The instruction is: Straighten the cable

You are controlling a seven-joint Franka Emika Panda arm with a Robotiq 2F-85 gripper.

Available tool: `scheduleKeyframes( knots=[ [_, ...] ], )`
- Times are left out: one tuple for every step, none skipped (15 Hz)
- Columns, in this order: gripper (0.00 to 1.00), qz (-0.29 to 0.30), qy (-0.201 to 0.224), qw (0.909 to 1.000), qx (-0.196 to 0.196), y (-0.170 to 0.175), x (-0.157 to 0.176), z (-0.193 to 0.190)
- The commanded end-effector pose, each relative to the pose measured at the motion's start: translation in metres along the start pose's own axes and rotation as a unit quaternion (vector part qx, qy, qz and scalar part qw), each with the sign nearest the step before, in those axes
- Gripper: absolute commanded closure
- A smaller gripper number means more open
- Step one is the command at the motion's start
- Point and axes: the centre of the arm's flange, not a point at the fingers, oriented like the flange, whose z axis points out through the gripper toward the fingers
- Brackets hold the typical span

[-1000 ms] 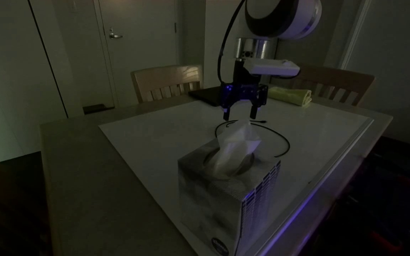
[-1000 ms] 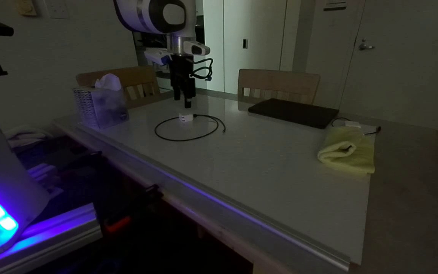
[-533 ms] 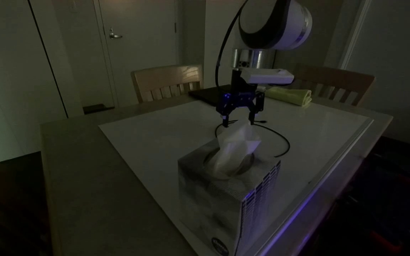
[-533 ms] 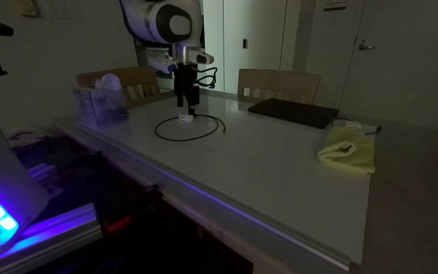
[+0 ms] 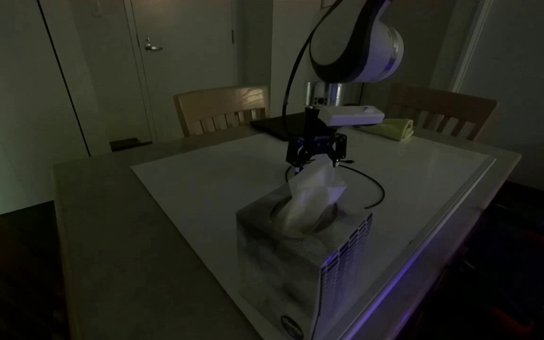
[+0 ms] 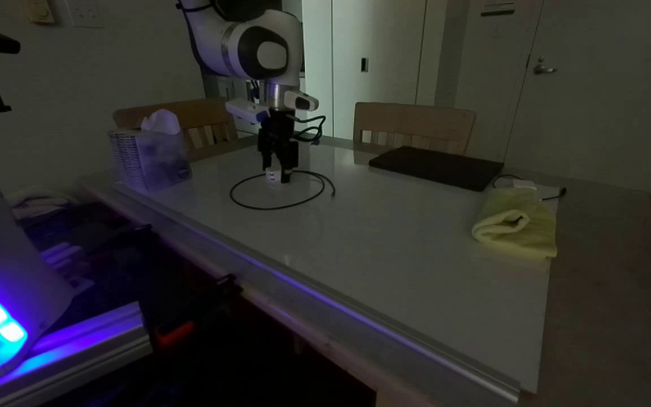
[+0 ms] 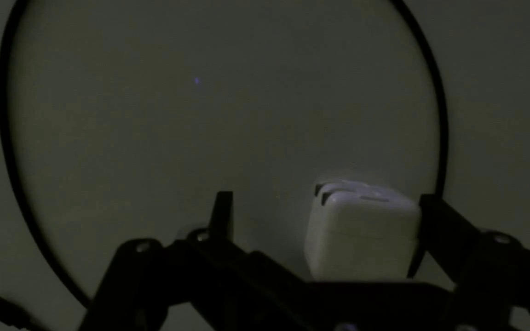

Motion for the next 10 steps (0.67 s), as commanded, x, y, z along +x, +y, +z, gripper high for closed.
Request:
scheduleKeyframes(
  knots=[
    [0.00,-0.008,0.012,0.9999,0.010,0.0016,0.0029,0.0073],
    [0.00,-0.007,0.016,0.9998,0.011,0.0014,0.0038,0.0063],
    [0.04,-0.007,0.018,0.9997,0.012,0.0011,0.0047,0.0054],
    [0.08,-0.007,0.021,0.9997,0.013,0.0008,0.0059,0.0048],
    [0.29,-0.007,0.023,0.9996,0.013,0.0004,0.0064,0.0039],
    [0.32,-0.007,0.025,0.9996,0.014,0.0002,0.0068,0.0033],
    [0.38,-0.007,0.026,0.9995,0.014,0.0005,0.0079,0.0036],
    [0.46,-0.007,0.027,0.9995,0.015,0.0001,0.0078,0.0023],
    [0.52,-0.007,0.027,0.9995,0.015,0.0002,0.0084,0.0024],
    [0.60,-0.007,0.027,0.9995,0.015,0.0004,0.0079,0.0023]
  ],
)
